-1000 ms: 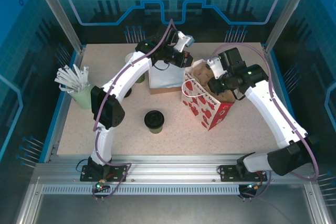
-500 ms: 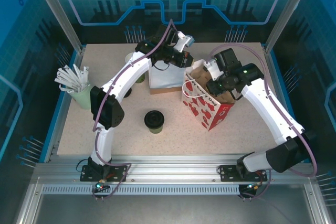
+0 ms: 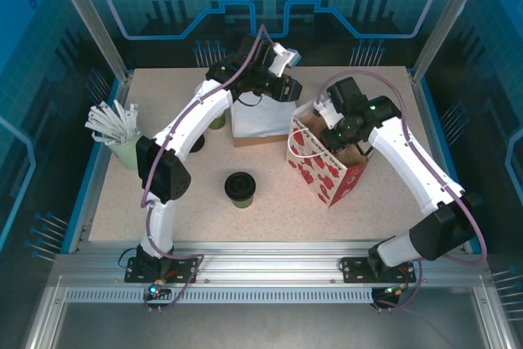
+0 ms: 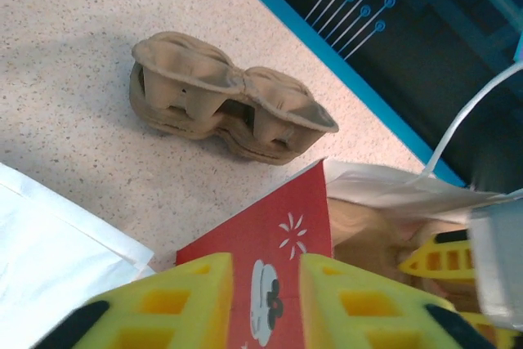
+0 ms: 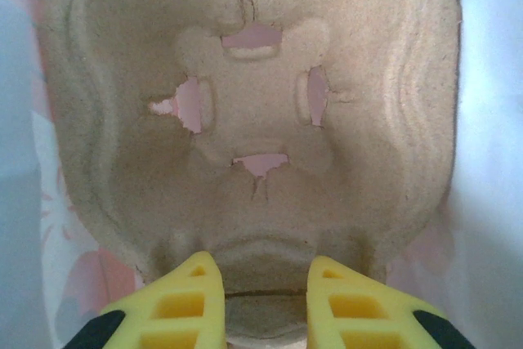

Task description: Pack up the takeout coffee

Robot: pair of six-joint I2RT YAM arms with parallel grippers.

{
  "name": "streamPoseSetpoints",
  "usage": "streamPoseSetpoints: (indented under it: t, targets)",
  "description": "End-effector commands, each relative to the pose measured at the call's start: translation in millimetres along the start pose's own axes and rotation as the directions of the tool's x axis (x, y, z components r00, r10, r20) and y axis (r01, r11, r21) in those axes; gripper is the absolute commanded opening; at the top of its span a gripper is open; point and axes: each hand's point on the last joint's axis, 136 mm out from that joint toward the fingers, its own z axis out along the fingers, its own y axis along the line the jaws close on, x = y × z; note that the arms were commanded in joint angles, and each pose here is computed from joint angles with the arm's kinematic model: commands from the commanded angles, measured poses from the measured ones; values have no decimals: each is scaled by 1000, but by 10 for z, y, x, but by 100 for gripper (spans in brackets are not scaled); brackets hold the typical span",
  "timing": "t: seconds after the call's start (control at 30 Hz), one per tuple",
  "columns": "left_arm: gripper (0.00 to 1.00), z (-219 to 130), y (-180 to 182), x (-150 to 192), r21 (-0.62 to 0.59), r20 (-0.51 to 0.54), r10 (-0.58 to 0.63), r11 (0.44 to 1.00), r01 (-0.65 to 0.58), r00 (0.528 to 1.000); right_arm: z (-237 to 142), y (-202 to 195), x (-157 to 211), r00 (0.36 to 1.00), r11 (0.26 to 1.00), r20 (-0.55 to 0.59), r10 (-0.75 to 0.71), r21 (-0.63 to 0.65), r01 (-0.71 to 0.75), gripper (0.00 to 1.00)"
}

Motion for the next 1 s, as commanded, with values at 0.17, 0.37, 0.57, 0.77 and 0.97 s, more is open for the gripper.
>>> streamPoseSetpoints:
  t: [0.17, 0.37, 0.57, 0.77, 0.97]
  targets:
    - [49, -428, -190, -323, -27, 112, 46, 999, -43, 993, 84, 55, 42, 999, 1000, -39, -27, -17, 26, 22]
    - [56, -673, -193, -387, -66, 144, 17, 998, -7, 989, 226, 87, 34, 998, 999, -52, -27, -35, 26, 23]
    - [58, -919, -311, -346, -75, 192, 4, 997, 11, 981, 351, 123, 70, 998, 998, -56, -24, -51, 21, 24]
    - [58, -1164, -419, -221, -81, 247, -13, 996, 34, 969, 491, 136, 132, 997, 998, -73, -19, -63, 15, 26]
    - [61, -1423, -460, -1, -120, 301, -29, 990, 68, 953, 662, 180, 191, 995, 996, -95, -6, -86, -3, 28]
